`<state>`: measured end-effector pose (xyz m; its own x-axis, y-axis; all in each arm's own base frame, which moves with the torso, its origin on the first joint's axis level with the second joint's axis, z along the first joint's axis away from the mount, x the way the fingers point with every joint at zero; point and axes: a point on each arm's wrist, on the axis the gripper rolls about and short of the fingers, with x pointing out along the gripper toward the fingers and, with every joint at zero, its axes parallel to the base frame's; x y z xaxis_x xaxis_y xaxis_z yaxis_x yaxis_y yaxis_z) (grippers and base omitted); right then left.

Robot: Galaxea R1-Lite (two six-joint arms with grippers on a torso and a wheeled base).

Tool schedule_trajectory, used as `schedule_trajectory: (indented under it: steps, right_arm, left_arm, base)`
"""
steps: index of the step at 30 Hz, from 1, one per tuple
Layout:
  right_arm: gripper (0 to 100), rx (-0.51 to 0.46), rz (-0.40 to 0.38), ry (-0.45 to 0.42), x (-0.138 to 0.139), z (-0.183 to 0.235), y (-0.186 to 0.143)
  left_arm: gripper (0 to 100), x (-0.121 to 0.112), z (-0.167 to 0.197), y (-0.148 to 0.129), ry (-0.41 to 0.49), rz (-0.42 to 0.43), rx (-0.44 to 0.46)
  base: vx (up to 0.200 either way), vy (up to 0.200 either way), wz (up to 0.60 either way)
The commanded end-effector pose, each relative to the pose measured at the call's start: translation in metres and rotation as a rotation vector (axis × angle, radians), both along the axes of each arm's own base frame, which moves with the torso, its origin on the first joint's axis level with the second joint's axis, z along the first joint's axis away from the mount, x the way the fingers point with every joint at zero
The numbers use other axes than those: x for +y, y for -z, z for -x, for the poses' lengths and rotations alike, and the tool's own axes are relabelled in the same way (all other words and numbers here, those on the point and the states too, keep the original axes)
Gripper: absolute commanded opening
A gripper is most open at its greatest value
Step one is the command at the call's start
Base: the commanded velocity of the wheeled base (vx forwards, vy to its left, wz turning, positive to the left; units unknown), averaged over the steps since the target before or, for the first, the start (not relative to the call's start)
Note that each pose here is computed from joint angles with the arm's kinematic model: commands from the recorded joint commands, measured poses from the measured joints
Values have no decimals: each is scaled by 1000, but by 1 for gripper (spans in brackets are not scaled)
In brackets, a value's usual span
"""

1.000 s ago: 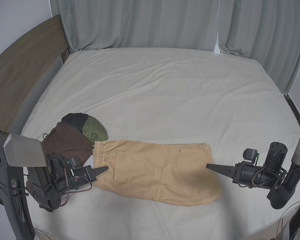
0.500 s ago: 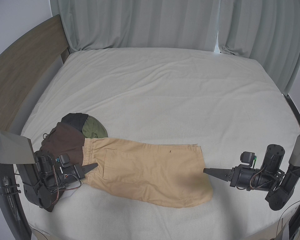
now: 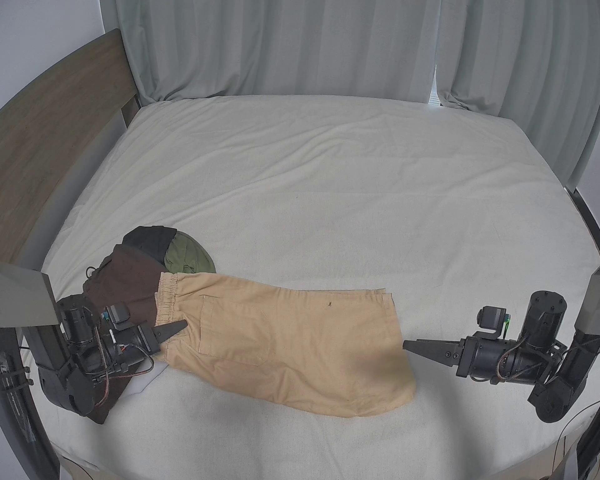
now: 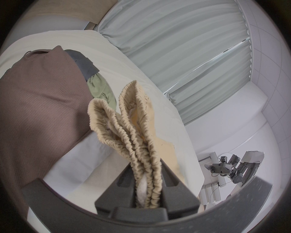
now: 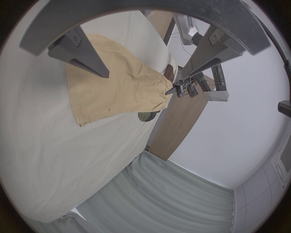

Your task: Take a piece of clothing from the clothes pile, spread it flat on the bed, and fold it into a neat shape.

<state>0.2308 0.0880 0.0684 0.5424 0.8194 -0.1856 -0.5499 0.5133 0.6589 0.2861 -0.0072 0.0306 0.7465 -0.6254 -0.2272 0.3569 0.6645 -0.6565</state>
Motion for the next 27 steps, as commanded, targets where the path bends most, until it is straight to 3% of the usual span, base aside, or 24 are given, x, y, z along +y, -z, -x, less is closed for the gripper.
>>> schedule_trajectory:
  steps: [1,27]
  right_arm:
    - [100,-3,12,1,1,0,2]
    - [100,-14,8,8,0,-1,0]
  left_arm:
    - [0,-13,2,-11,41,3,-36]
    - [0,-90,-4,-29,196,-3,-124]
  base:
    - [0,0,0]
    - [0,0,0]
